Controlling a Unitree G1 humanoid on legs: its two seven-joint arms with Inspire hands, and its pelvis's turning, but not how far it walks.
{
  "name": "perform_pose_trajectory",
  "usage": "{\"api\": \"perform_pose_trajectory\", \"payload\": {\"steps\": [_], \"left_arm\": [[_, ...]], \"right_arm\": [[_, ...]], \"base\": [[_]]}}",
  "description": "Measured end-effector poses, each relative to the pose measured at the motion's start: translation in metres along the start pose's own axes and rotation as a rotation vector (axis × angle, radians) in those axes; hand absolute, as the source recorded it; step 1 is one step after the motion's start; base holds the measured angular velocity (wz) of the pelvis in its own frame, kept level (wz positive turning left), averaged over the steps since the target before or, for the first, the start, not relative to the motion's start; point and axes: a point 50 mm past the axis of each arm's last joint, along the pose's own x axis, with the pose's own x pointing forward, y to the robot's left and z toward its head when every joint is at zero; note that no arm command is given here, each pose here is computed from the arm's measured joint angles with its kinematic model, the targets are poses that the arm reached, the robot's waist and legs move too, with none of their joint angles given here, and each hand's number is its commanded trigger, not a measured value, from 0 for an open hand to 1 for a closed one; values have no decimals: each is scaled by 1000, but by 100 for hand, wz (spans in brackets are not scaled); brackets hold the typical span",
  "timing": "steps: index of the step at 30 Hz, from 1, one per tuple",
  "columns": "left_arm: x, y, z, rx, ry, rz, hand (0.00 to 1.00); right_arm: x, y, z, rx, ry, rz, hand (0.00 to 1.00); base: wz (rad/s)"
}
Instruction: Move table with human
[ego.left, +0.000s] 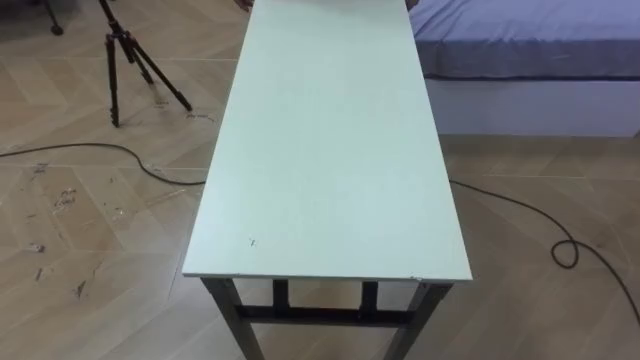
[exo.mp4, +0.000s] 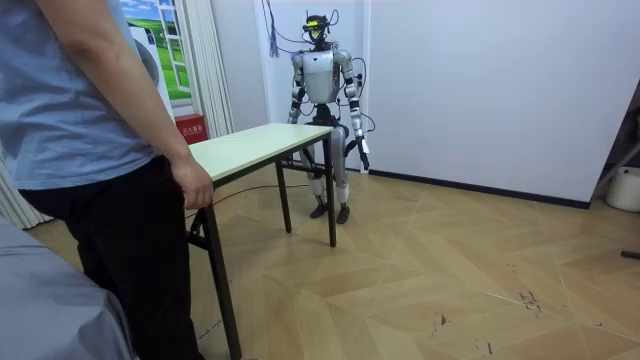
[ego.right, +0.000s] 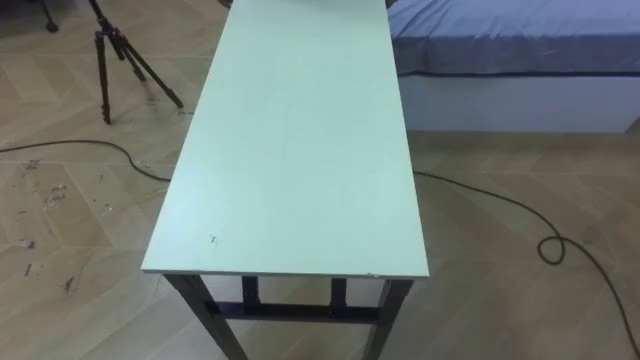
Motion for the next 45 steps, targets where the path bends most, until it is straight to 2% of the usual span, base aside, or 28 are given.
{"api": "perform_pose_trajectory", "payload": {"steps": [14,18,21,25,31,36,45], "left_arm": [[1,-4,5,-15,-18,-11,0],[1,-7,4,-64,-10,-21,0],[0,-8,3,-160,2,-44,0],[0,-7,0,-253,8,-102,0],[-1,-8,25,-348,-100,-203,0],[-5,-21,54,-375,-227,-356,0],[-25,-47,78,-440,-367,-612,0]], "right_arm": [[0,2,0,-13,-2,7,0],[0,3,-1,-5,1,10,0],[0,4,-2,27,0,24,0],[1,8,0,79,-11,70,0],[1,16,18,149,-90,178,0],[-3,34,42,134,-205,331,0],[-28,67,57,156,-359,624,0]], "base": [[0],[1],[3],[5],[9],[1],[-1]]}}
